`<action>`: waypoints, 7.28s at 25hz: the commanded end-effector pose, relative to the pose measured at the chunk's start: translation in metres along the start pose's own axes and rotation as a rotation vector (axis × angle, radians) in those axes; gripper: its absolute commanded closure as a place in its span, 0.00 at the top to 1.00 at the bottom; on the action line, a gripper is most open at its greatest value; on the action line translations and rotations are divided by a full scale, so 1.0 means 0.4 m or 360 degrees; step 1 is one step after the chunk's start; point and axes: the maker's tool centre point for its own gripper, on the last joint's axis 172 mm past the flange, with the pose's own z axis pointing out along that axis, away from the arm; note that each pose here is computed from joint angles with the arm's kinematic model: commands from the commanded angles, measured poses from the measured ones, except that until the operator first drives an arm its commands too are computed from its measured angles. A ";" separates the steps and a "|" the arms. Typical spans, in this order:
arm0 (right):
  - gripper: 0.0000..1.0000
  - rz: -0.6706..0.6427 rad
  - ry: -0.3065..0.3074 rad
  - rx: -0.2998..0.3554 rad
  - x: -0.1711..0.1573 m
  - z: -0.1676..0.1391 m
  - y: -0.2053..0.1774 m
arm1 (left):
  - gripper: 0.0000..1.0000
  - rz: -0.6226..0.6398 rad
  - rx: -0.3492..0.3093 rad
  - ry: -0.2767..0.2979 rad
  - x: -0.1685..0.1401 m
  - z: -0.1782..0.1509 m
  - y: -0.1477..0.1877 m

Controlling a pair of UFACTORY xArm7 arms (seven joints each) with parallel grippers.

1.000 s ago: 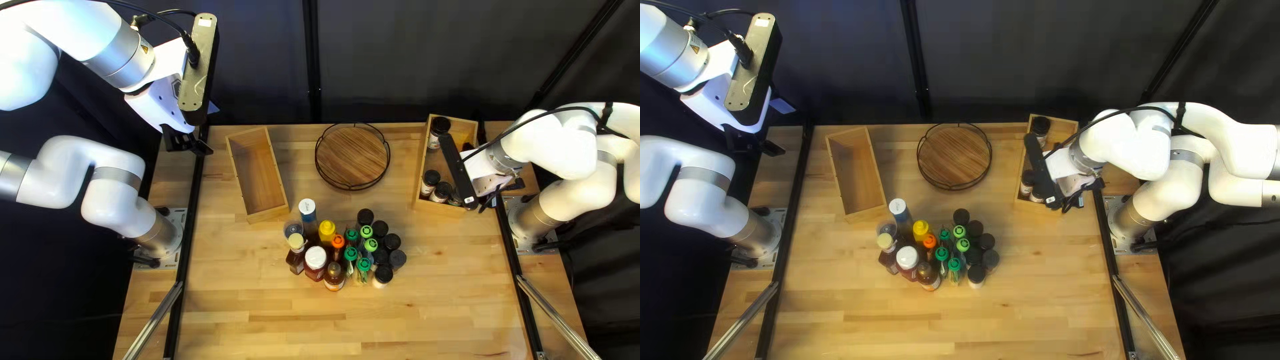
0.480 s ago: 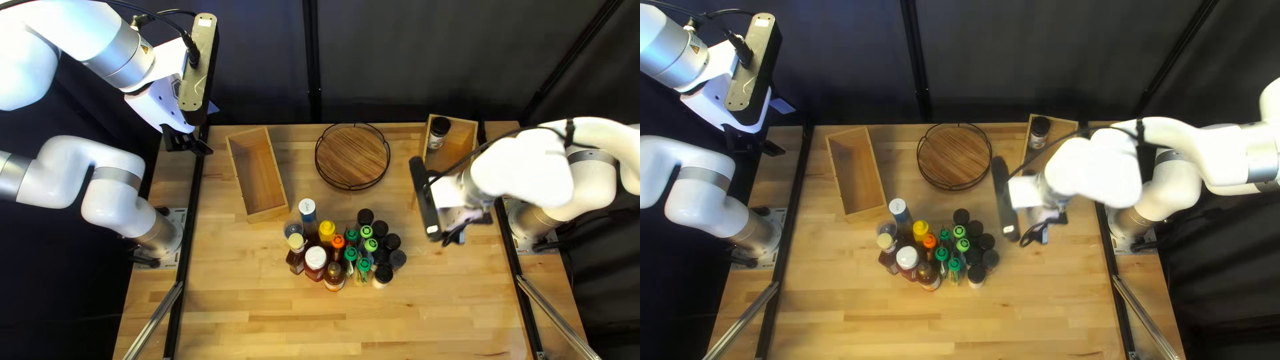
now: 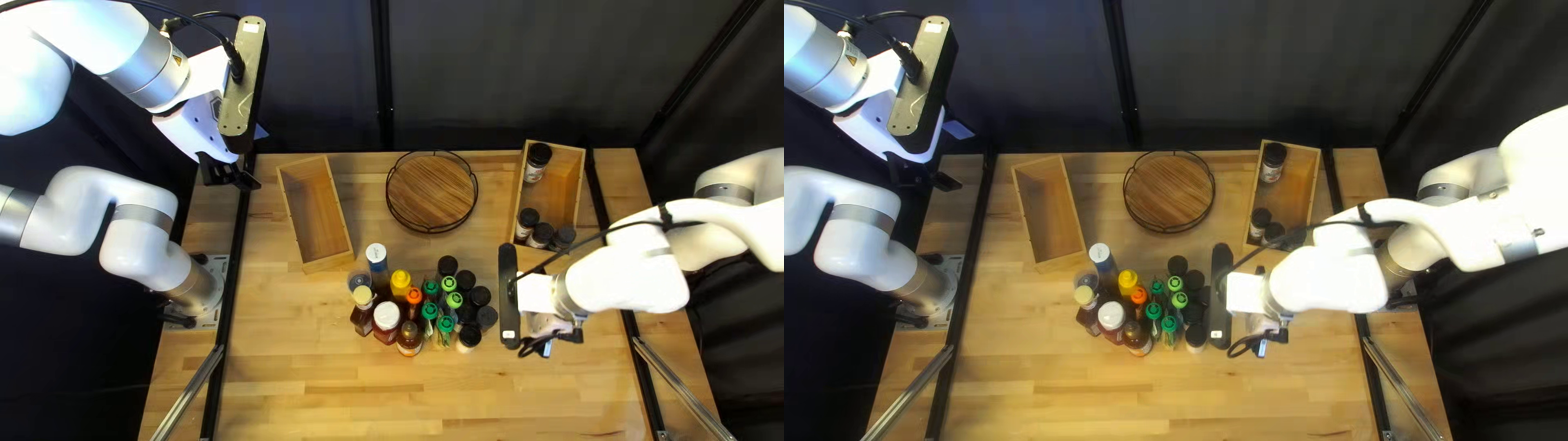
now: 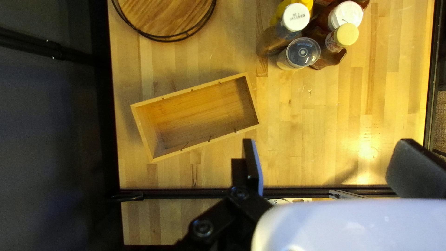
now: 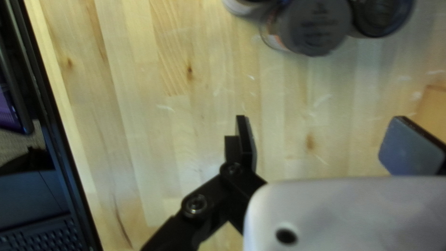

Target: Separate condiments, baby food and spices and place it in 3 different racks/containers

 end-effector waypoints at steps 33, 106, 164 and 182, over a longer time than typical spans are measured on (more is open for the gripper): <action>0.05 0.0062 0.0051 0.0005 0.130 0.096 0.010 | 1.00 0.0000 0.0000 0.0000 0.000 0.000 0.000; 0.00 -0.0090 0.0024 -0.0120 -0.212 -0.076 0.719 | 1.00 0.0000 0.0000 0.0000 0.000 0.000 0.000; 1.00 -0.1275 -0.0207 -0.0110 0.168 0.070 0.312 | 1.00 0.0000 0.0000 0.0000 0.000 0.000 0.000; 1.00 -0.1052 -0.0127 0.0001 0.129 0.053 0.184 | 1.00 0.0000 0.0000 0.0000 0.000 0.000 0.000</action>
